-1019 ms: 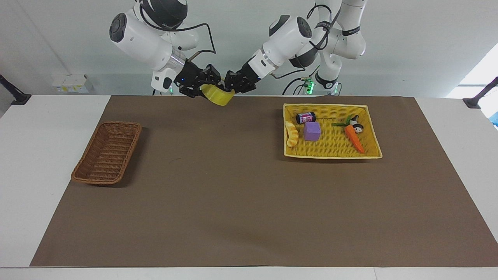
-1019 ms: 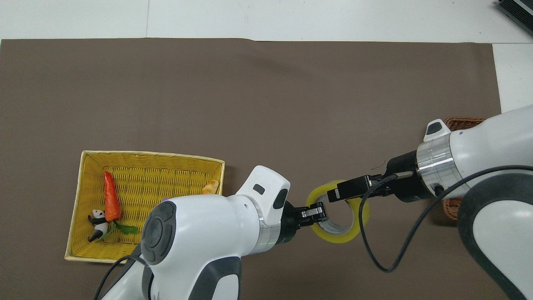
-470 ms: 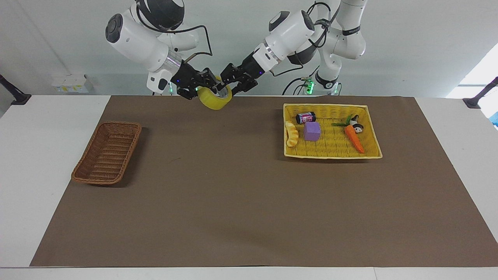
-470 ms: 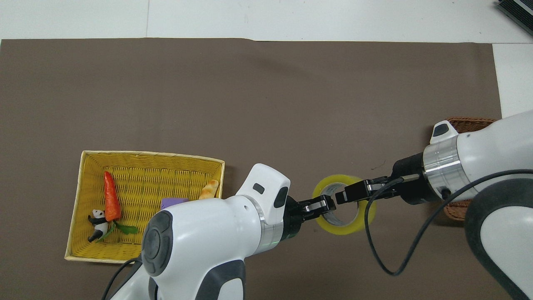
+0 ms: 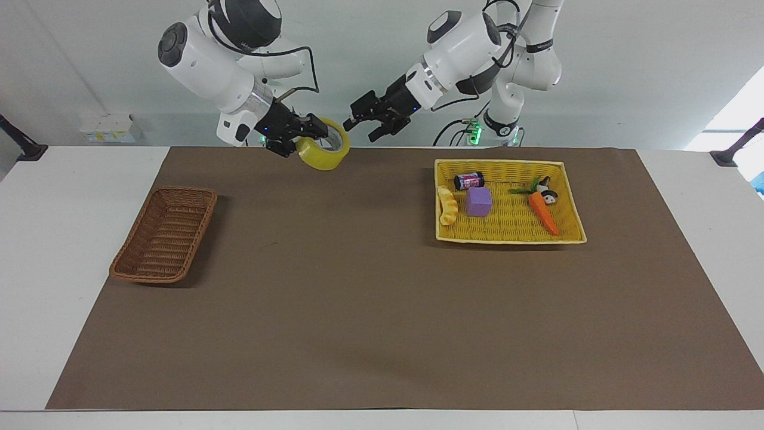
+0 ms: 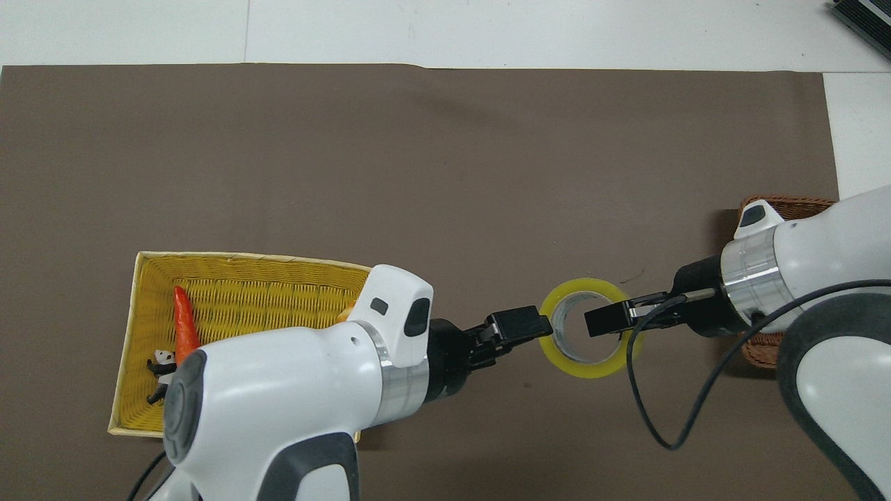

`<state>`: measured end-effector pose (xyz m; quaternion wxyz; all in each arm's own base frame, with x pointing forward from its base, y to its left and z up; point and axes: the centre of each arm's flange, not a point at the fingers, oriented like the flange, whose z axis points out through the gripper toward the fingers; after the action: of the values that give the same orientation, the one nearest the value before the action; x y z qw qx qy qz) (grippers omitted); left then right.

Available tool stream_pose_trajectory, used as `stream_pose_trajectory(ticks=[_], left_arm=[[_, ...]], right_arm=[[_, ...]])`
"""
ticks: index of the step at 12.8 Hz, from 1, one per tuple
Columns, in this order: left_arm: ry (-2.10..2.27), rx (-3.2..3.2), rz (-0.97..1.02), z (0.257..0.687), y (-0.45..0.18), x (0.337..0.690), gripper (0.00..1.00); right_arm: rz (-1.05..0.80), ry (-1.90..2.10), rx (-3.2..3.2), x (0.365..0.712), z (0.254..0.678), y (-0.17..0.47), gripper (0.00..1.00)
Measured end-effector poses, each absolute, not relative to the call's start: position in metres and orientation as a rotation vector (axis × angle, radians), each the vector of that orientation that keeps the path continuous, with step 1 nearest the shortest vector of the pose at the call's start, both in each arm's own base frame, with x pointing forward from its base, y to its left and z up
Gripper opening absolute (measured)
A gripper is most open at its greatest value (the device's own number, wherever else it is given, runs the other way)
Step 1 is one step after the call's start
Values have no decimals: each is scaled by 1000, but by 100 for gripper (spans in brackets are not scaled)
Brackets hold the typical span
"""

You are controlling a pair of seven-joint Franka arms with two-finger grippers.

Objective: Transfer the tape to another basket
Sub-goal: 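Carry the tape into the brown basket while the left gripper withdraws, then lower the tape into the brown basket and open the right gripper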

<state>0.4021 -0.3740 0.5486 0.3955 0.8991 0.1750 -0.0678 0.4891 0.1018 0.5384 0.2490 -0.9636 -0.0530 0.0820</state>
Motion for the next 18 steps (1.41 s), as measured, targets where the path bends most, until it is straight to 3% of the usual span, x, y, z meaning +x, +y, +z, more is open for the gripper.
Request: stream_pose_trajectory(ticks=[3,8,13,18], left_arm=[[441,2431,-164,551,-317,437,100],[372,2789,14,552,-234,490,100],[59,2989,84,568,-139,528,100],[-279,3076,57,587,-54,545,100]], right_arm=[[201,-133,-2659,494,534,50,3],[104,107,-2763,499,525,-65,2],[30,187,-2762,511,443,-207,2],[15,149,-2771,529,395,-255,2]])
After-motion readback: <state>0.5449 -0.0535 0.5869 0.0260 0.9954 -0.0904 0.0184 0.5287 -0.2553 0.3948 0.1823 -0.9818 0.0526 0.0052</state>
